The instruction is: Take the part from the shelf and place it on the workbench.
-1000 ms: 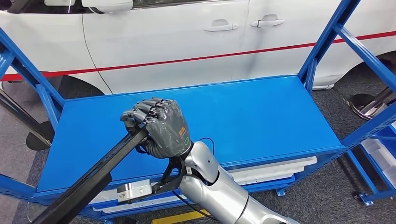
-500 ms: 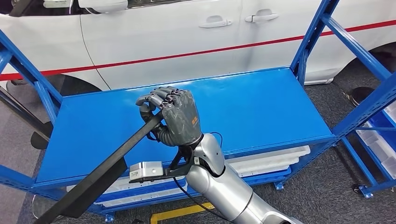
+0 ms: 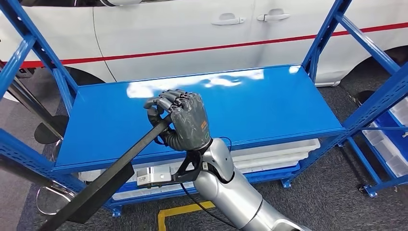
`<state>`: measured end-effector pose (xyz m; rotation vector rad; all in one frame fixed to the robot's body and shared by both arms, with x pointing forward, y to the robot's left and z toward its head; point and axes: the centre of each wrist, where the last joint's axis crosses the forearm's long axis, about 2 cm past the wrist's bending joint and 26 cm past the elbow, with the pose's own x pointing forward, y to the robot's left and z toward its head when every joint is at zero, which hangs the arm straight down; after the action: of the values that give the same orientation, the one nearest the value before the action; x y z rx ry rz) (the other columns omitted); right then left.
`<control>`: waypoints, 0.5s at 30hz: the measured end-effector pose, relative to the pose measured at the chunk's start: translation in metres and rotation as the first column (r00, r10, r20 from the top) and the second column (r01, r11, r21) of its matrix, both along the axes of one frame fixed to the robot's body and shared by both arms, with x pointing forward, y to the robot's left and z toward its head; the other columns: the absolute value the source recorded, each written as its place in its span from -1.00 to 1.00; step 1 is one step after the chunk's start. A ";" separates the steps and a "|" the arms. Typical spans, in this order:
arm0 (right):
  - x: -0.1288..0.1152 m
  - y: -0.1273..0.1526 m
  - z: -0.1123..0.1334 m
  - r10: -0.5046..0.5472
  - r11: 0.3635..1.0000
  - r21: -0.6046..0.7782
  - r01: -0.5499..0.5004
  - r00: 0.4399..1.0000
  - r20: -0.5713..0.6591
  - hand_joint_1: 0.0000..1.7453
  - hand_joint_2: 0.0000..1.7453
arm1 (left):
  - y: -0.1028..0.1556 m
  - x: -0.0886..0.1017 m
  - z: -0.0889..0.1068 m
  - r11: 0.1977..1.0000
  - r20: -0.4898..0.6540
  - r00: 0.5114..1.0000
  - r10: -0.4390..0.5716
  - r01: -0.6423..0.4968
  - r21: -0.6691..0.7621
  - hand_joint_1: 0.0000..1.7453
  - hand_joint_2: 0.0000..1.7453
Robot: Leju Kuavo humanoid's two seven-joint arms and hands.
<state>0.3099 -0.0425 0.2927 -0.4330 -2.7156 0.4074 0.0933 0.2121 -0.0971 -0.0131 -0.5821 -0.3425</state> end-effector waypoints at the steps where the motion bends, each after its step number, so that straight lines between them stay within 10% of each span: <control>1: 0.000 -0.001 -0.001 -0.002 1.000 -0.002 0.002 1.000 -0.003 1.00 1.00 | 0.000 0.000 0.000 1.000 -0.001 1.000 -0.001 0.001 0.000 -1.00 1.00; 15: 0.000 -0.002 -0.002 -0.004 1.000 -0.004 0.004 1.000 -0.006 1.00 1.00 | -0.004 0.000 0.001 1.000 -0.001 1.000 0.001 -0.001 -0.010 -1.00 1.00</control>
<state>0.3099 -0.0446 0.2905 -0.4380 -2.7082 0.4126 0.0932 0.2081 -0.0965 -0.0231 -0.5830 -0.3386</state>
